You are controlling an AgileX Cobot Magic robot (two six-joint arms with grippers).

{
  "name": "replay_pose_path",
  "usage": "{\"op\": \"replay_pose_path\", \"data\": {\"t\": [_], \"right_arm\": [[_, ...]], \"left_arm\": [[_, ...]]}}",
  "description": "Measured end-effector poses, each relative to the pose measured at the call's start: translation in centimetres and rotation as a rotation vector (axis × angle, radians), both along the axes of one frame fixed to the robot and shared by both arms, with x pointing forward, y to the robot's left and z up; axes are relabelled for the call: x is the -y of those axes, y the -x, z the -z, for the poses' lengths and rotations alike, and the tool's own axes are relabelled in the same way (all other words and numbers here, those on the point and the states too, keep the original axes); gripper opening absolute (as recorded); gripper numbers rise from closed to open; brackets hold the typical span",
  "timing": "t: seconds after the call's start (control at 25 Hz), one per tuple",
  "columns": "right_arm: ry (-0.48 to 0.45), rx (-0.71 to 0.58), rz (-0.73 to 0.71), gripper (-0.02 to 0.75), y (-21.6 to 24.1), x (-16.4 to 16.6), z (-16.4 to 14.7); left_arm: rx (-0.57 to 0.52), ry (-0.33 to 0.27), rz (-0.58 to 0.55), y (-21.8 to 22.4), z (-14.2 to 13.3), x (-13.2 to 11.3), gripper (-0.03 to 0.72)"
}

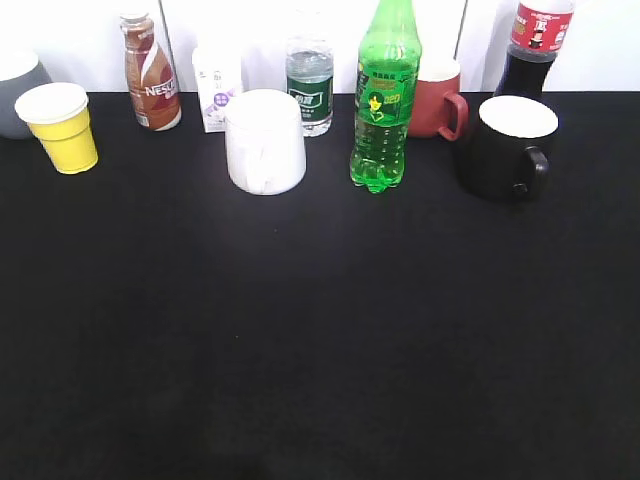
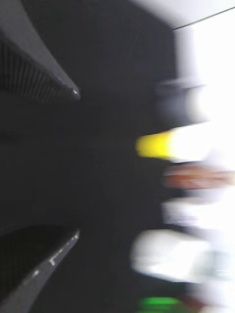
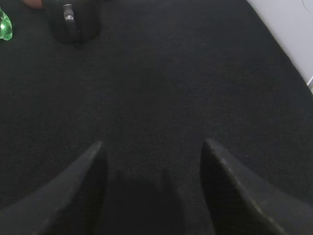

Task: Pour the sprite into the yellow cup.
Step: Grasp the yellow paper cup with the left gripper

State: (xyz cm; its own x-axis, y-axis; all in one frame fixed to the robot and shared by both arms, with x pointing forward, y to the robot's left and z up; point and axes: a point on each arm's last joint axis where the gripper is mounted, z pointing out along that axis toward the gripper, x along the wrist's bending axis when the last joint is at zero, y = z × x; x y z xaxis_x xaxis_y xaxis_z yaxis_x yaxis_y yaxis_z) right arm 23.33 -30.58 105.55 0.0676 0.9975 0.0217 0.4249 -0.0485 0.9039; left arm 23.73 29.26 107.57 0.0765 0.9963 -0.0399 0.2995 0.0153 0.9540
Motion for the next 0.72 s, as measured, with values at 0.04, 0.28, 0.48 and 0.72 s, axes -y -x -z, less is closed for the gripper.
{"op": "replay_pose_path", "data": {"t": [0.04,0.28,0.48,0.72], "right_arm": [[0.0,0.0,0.0,0.459,0.0,0.0,0.0],[0.0,0.0,0.0,0.459,0.0,0.0,0.0],[0.0,0.0,0.0,0.459,0.0,0.0,0.0],[-0.001,0.0,0.0,0.459,0.0,0.0,0.0]], "left_arm": [[0.094,0.007,-0.013,-0.9,-1.1,-0.1,0.585],[0.294,0.041,-0.114,-10.6,1.9,-1.1,0.585],[0.184,-0.05,-0.119,-17.4,7.2,-1.3,0.584],[0.051,-0.077,-0.025,-23.1,12.3,0.5,0.575]]}}
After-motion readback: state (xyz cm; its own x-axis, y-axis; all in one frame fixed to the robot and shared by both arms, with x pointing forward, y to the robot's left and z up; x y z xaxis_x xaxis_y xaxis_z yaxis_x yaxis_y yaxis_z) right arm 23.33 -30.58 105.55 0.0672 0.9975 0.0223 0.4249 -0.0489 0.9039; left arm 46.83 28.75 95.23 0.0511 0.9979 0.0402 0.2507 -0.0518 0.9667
